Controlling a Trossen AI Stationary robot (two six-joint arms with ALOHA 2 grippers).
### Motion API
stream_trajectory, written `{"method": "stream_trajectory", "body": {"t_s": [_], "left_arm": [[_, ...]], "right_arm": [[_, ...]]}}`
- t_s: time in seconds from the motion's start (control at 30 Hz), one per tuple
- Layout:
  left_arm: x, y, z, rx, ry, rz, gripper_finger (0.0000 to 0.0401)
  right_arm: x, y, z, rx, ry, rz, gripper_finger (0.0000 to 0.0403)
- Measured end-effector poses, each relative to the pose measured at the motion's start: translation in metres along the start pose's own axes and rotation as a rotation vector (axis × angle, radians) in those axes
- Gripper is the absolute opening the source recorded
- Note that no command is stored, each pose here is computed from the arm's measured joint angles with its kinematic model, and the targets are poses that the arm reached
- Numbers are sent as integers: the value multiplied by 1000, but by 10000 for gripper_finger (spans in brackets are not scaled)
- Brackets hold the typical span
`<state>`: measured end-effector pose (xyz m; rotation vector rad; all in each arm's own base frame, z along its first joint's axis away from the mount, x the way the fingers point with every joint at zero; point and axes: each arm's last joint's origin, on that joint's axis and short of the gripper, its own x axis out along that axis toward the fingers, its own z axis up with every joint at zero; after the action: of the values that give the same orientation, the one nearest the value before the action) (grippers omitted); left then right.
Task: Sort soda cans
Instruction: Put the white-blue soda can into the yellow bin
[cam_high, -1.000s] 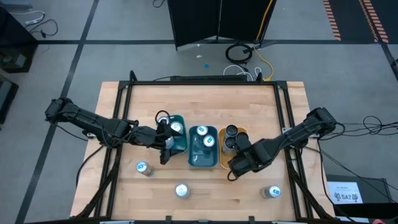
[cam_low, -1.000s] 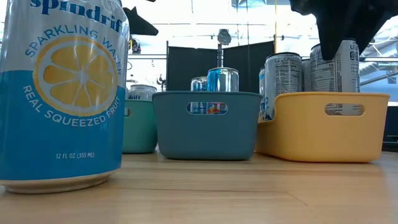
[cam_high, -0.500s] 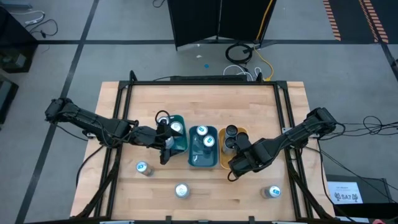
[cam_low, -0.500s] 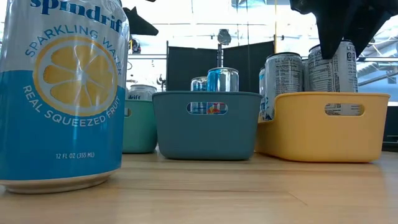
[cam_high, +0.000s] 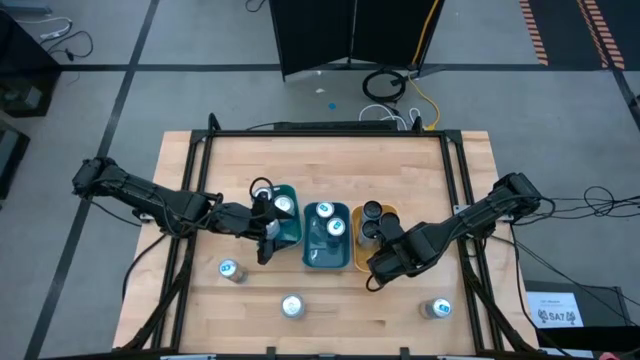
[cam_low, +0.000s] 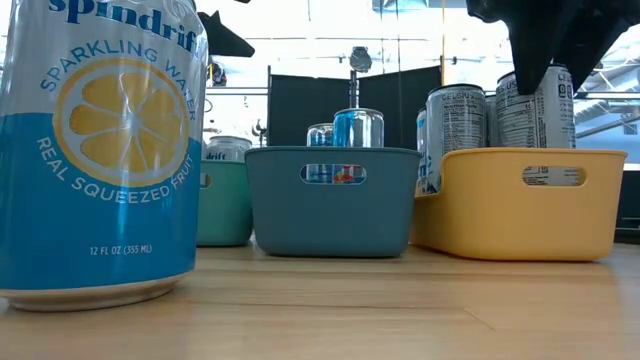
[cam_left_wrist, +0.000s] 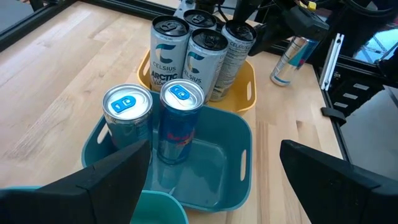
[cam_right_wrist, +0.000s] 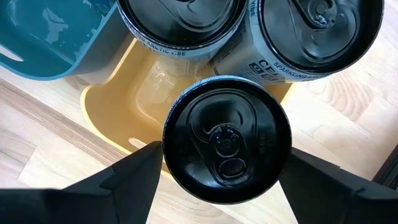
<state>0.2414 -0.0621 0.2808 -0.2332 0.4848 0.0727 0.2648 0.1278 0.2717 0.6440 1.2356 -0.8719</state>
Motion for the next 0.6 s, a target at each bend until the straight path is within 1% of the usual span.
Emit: {"method": "stream_trajectory", "body": {"t_s": [0.13,0.37,0.47,0.6], "left_arm": [[0,0,0,0,0,0,368],[0,0,0,0,0,0,368],[0,0,0,0,0,0,368],[0,0,0,-1,0,0,368]], "right_arm": [[0,0,0,1,0,0,314],[-1,0,0,-30,4,3,355],[-5,-4,1,-43,2,18,361],[-22,-11,4,-35,-15,63,361]]}}
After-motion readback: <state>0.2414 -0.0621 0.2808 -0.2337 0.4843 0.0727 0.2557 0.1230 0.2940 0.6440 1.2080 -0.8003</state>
